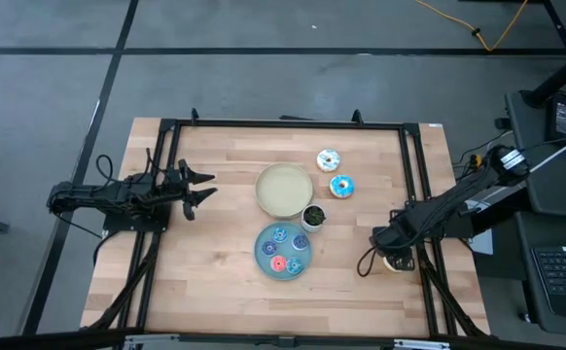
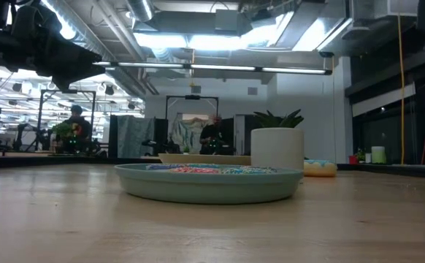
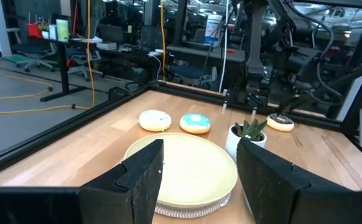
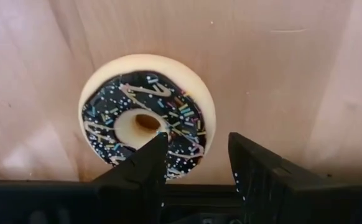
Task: Pick & Place donuts
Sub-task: Put the large black donut on the gray plate
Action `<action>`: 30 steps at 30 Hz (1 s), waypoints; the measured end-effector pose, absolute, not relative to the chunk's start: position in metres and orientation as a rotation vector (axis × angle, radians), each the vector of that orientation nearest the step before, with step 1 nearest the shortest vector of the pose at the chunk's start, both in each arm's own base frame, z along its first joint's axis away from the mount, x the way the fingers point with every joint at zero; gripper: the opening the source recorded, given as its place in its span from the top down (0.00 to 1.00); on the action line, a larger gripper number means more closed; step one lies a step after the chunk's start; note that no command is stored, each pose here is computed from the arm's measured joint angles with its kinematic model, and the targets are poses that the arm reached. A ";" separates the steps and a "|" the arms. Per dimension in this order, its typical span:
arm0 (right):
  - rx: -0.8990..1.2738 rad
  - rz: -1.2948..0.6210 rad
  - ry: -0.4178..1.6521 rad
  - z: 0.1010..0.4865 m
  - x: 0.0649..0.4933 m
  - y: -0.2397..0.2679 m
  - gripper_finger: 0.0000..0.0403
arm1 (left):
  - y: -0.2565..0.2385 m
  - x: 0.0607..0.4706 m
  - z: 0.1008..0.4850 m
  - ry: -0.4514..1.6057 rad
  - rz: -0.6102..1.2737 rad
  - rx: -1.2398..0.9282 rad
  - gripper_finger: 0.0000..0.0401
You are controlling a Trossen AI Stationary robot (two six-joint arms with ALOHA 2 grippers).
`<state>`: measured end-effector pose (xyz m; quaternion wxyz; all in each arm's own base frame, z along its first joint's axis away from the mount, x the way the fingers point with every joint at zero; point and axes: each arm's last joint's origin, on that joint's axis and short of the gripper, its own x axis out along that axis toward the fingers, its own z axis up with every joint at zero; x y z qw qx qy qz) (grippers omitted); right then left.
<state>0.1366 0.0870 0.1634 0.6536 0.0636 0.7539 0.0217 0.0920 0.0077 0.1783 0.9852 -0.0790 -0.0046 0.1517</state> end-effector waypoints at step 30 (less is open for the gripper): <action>0.123 0.051 1.732 0.149 0.146 0.093 0.79 | 0.008 0.092 0.179 -0.011 0.305 -0.159 0.51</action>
